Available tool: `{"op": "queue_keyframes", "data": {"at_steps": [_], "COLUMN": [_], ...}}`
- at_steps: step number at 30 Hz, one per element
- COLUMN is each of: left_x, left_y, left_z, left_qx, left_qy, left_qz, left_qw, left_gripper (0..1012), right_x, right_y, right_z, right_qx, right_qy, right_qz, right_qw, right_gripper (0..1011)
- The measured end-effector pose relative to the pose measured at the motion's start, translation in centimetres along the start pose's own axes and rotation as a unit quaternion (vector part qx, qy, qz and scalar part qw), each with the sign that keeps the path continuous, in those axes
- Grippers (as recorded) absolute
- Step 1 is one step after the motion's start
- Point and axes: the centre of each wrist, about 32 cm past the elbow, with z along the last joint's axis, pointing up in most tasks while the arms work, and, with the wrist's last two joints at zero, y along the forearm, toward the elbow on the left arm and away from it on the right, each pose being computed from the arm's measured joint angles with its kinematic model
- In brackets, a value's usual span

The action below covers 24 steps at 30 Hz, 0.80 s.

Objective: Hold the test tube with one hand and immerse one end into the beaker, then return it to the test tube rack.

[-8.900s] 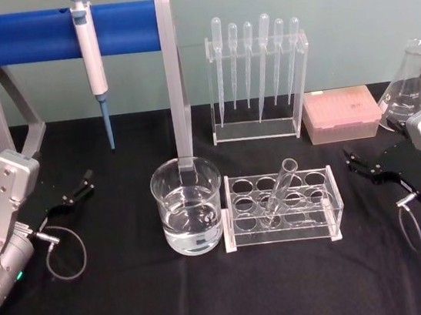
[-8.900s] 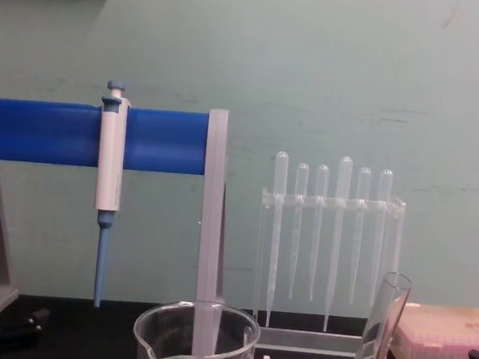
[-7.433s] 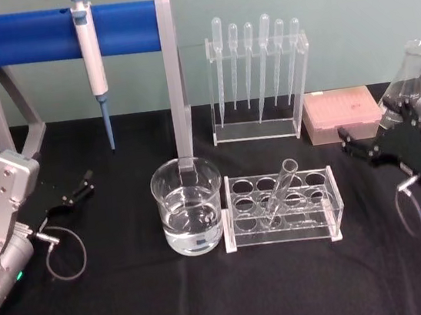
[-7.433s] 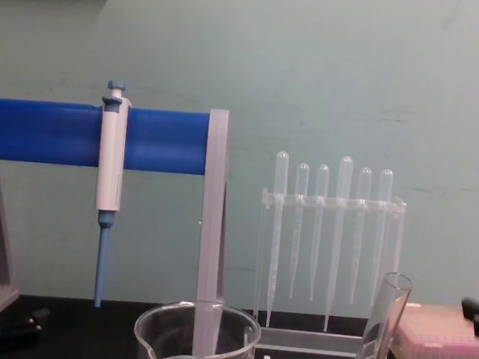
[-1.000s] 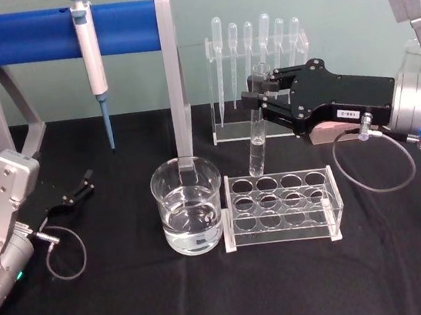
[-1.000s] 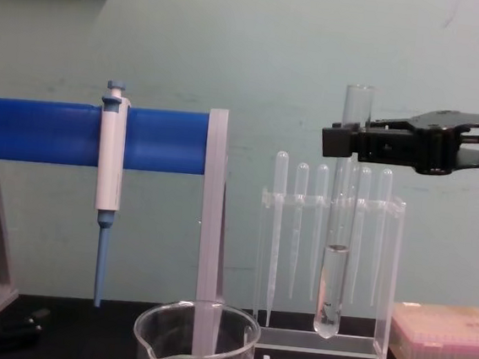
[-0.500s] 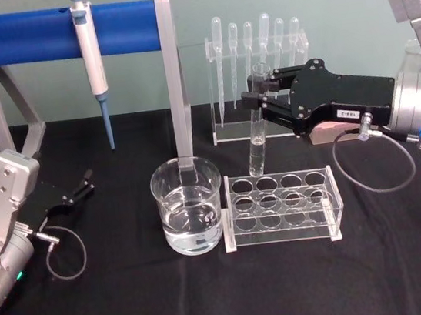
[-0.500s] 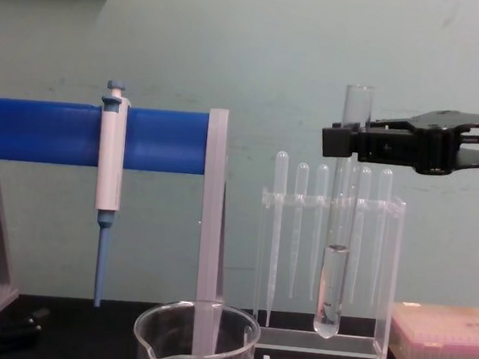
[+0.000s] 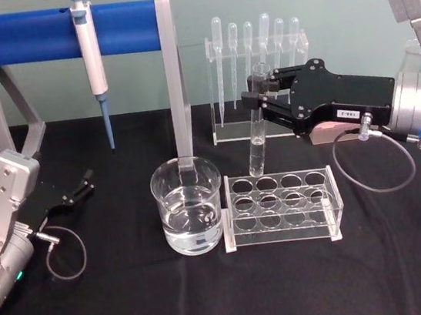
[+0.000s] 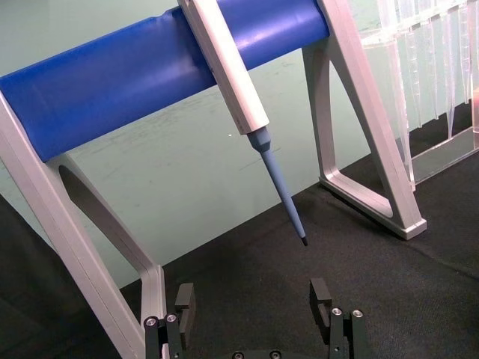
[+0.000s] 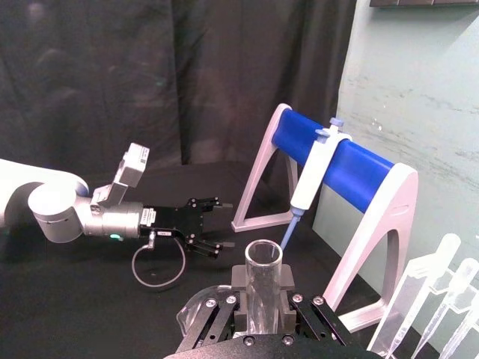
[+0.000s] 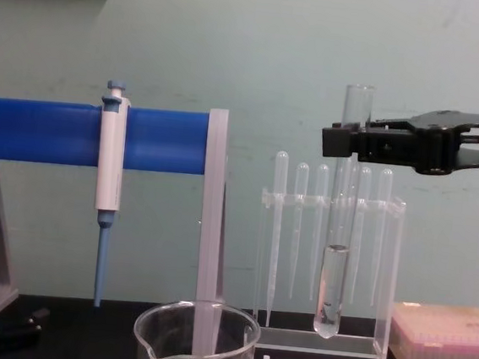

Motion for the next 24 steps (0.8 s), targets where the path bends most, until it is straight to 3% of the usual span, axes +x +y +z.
{"op": "queue_keyframes", "data": {"at_steps": [24], "left_x": [0.00], "left_y": [0.00], "left_z": [0.00], "left_qx": [0.000], "left_qy": [0.000], "left_qz": [0.000], "left_qw": [1.0000], "left_gripper": [1000], "right_x": [0.00], "right_y": [0.00], "right_z": [0.00], "right_qx": [0.000], "right_qy": [0.000], "right_qz": [0.000], "right_qw": [1.0000], "right_gripper": [241]}}
